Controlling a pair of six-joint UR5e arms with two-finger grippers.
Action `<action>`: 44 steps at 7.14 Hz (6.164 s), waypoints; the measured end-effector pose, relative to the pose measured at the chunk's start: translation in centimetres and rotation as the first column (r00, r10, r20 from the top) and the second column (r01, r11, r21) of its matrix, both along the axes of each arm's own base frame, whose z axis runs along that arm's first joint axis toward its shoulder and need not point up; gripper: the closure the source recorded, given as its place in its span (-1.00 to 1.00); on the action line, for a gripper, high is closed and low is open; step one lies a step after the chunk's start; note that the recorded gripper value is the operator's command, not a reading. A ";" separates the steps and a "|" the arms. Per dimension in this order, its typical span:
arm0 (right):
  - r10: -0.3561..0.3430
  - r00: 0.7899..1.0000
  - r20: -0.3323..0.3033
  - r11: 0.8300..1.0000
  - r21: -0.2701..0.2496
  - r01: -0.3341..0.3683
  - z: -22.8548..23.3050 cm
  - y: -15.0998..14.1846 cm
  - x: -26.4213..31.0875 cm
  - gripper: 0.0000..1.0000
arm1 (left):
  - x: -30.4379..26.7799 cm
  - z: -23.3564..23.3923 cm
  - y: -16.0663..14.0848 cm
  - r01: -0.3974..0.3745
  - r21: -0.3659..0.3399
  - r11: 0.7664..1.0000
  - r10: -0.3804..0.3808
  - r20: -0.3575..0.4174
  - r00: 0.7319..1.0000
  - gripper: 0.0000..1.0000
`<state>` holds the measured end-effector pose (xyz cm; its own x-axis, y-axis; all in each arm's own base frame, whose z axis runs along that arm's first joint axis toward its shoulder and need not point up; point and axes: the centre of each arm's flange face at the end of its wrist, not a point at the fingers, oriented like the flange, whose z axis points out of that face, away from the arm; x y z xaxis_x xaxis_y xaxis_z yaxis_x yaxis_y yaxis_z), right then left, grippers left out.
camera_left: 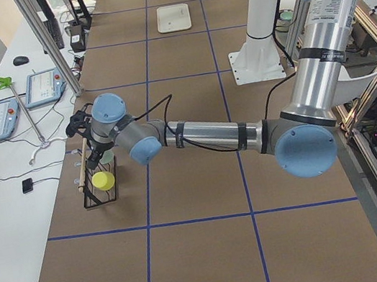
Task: Left arm grabs green cup and hands to right arm on tray
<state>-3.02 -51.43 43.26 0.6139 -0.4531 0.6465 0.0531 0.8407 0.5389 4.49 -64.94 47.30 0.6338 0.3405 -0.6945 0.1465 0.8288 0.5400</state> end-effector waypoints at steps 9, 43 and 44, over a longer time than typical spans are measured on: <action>-0.010 1.000 -0.001 1.000 -0.001 0.010 0.0 0.0 -0.5 -1.00 | 19.2 -2.8 -5.9 0.180 -0.120 0.976 -0.161 0.156 0.975 -1.00; 0.220 0.936 0.276 0.965 -0.199 -0.168 -18.9 -0.3 -6.8 -0.98 | 12.4 -14.7 1.8 0.119 -0.295 0.948 -0.232 -0.383 0.894 0.95; 0.259 0.916 0.306 0.955 -0.221 -0.196 -21.4 0.1 -8.0 -0.98 | 13.3 -16.2 2.6 0.111 -0.316 0.942 -0.241 -0.413 0.878 0.95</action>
<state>-10.99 -51.30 21.91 0.4249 -0.1814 0.8869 -0.3052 0.8936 0.3290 17.80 -62.34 31.08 0.2711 0.0069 -0.9625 0.4716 0.8708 0.1391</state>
